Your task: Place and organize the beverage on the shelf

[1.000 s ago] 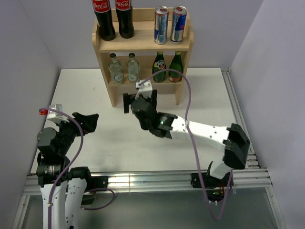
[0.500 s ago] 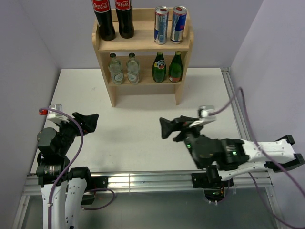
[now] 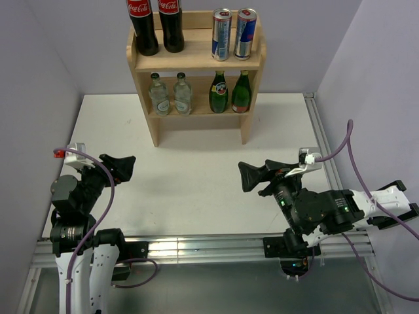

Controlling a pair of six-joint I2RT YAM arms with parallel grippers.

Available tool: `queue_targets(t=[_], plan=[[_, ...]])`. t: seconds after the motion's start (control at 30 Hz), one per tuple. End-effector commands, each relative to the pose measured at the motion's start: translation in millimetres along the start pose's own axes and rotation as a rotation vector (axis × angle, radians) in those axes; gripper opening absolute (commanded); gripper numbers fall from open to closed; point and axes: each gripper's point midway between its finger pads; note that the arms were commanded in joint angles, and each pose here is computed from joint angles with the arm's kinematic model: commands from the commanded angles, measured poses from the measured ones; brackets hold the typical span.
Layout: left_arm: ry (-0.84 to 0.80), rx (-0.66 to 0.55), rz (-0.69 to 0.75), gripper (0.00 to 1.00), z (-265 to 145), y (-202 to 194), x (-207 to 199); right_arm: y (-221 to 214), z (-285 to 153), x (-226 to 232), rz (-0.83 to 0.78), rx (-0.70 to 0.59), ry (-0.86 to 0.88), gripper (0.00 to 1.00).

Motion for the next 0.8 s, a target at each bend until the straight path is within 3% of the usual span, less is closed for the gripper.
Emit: queue_targets(t=[0.0,0.77], plan=[[-0.015,-0.027,0.026,0.99,0,6,-2,4,0,-5,-0.008,-0.026,-0.031,1.0],[-0.025,-0.044,0.034,0.99,-3,9,-5,3,-2,6,-0.009,-0.001,0.04,1.0]])
Point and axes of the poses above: each gripper's point midway between its finger pads, its own z axis out along the fingers, its own x axis along the line the jaws close on, y = z × x, and after that the axes turned 4 degrees about z, right-handed
